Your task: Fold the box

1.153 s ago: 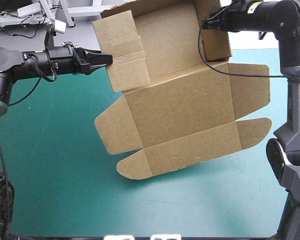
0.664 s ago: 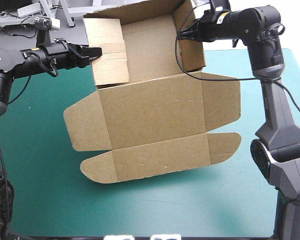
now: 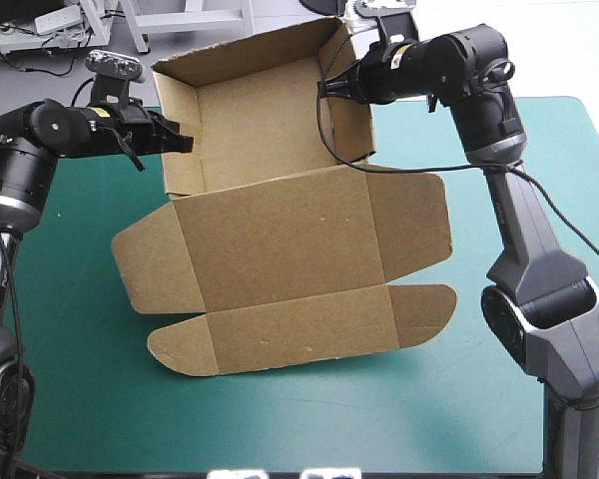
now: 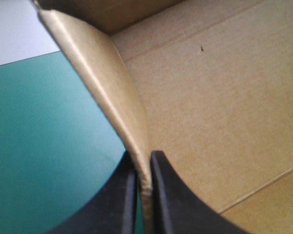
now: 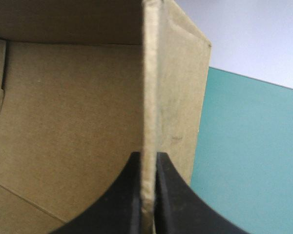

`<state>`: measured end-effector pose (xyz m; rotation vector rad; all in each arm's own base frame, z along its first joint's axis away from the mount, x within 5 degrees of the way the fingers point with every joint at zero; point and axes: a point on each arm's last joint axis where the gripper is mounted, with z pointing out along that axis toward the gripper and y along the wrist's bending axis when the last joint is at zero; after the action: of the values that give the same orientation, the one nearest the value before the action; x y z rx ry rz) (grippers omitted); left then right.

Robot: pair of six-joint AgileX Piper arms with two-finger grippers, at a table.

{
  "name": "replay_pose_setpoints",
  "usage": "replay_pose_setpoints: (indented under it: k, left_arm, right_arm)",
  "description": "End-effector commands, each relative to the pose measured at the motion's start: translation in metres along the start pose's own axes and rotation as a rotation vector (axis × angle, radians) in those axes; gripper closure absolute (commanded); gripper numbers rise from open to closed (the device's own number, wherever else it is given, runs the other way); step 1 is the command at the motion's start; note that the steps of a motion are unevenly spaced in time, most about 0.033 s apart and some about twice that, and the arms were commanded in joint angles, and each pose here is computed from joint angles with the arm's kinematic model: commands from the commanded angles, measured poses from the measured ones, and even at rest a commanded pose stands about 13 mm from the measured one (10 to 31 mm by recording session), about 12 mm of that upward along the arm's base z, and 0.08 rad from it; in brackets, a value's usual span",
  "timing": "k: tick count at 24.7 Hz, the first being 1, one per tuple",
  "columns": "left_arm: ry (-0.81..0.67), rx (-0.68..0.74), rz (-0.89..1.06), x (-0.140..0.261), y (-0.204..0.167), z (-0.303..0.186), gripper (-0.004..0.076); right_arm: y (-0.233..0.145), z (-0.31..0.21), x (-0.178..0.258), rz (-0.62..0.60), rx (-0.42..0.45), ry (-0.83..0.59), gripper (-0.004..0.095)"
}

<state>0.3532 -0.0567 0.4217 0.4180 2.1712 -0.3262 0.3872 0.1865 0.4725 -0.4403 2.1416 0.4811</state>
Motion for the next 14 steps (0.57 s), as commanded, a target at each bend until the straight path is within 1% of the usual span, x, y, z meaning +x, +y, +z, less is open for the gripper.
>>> replay_pose_setpoints:
  k: [1,2,3,4,6,10,14]
  left_arm:
    - [0.028,0.048,0.049,-0.005,-0.028,-0.009,0.0729]
    - [0.111,0.036,0.063,0.003,-0.027,0.003,0.0729]
    - [0.153,0.031,0.064,0.007,-0.025,0.009,0.0729]
    - [0.216,0.042,0.066,0.014,-0.025,0.021,0.0729]
    - [0.295,0.063,0.051,0.023,-0.021,0.041,0.0729]
    - [0.366,0.076,0.032,0.035,-0.016,0.067,0.0729]
    - [0.408,0.069,0.027,0.043,-0.010,0.086,0.0729]
  right_arm:
    - [0.020,-0.001,0.010,0.038,-0.129,0.069,0.0927]
    - [0.015,0.017,0.024,0.050,-0.117,0.147,0.0927]
    - [0.012,0.027,0.031,0.053,-0.104,0.190,0.0927]
    - [0.006,0.042,0.046,0.053,-0.075,0.261,0.0927]
    - [-0.003,0.062,0.069,0.048,-0.027,0.365,0.0927]
    - [-0.015,0.084,0.099,0.021,0.035,0.487,0.0927]
    - [-0.024,0.101,0.121,0.003,0.071,0.531,0.0928]
